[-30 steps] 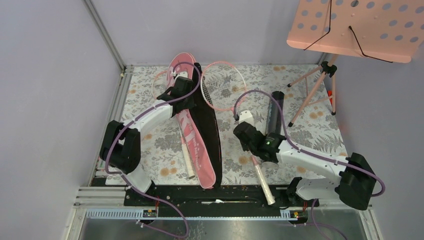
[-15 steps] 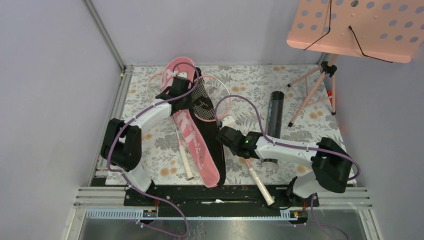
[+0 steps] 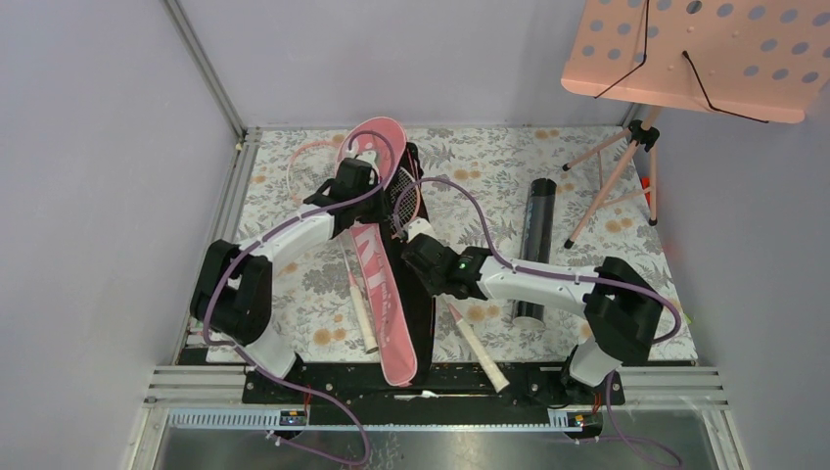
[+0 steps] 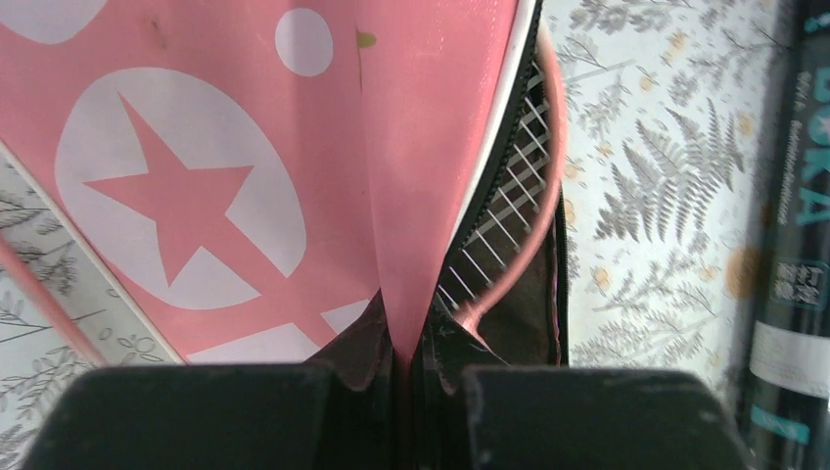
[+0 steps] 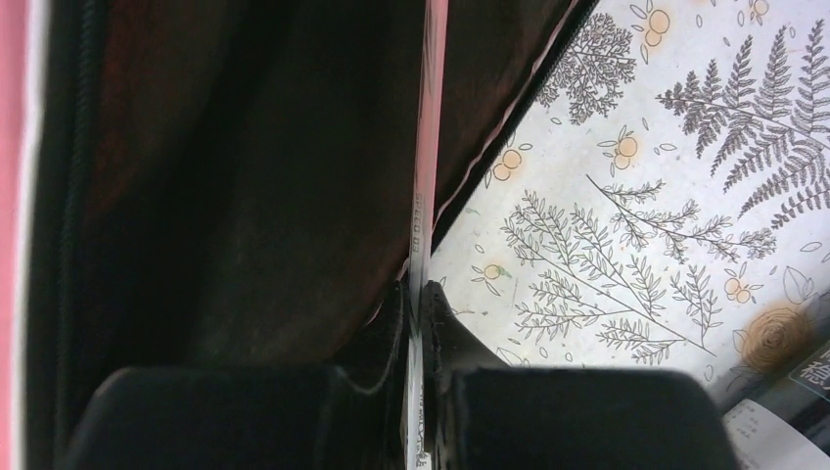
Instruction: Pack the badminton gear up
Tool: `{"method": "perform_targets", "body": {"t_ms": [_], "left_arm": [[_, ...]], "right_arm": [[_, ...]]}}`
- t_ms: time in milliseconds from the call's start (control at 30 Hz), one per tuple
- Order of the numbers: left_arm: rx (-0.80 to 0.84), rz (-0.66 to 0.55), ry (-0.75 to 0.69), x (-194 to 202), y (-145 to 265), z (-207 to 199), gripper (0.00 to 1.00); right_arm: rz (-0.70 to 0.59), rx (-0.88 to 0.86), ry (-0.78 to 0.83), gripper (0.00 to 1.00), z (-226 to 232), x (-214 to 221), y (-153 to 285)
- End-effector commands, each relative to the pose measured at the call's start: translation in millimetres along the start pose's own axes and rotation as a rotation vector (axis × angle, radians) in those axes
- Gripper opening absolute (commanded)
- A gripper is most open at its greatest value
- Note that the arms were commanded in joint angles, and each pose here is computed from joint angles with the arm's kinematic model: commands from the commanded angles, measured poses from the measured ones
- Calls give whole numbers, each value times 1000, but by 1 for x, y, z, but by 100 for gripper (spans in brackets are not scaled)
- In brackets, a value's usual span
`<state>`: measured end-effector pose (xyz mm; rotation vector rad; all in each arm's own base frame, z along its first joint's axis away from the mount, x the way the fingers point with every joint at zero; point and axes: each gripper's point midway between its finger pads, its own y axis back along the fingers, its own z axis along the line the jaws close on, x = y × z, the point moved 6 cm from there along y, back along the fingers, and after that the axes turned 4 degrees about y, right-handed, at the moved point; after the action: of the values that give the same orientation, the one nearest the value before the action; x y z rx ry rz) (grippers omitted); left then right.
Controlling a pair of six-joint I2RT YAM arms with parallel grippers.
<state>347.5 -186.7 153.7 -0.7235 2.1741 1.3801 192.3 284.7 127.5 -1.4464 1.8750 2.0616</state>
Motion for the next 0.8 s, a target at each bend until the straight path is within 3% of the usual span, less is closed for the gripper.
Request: {"method": "perform_targets", "body": {"t_ms": [0,167,333,500,667,767], "left_arm": [[237,-65,-12,-13,24,-36,0],[338,-41,40,2,39,-46,0],[380,-27,65,20,53,-46,0],[572,5,97,34,73,-62,0],[690,6,127,38,92,-72,0],[732,26,155,45,95,-73,0]], "right_arm": [[-140,-54,-62,0,17,-38,-1],[-285,27,-180,0,13,-74,-5],[-372,-87,-307,0,9,-111,0],[-411,-253,-476,0,-1,-143,5],[-450,-268,-589,0,0,-153,2],[-404,-284,-632,0,3,-156,-3]]}}
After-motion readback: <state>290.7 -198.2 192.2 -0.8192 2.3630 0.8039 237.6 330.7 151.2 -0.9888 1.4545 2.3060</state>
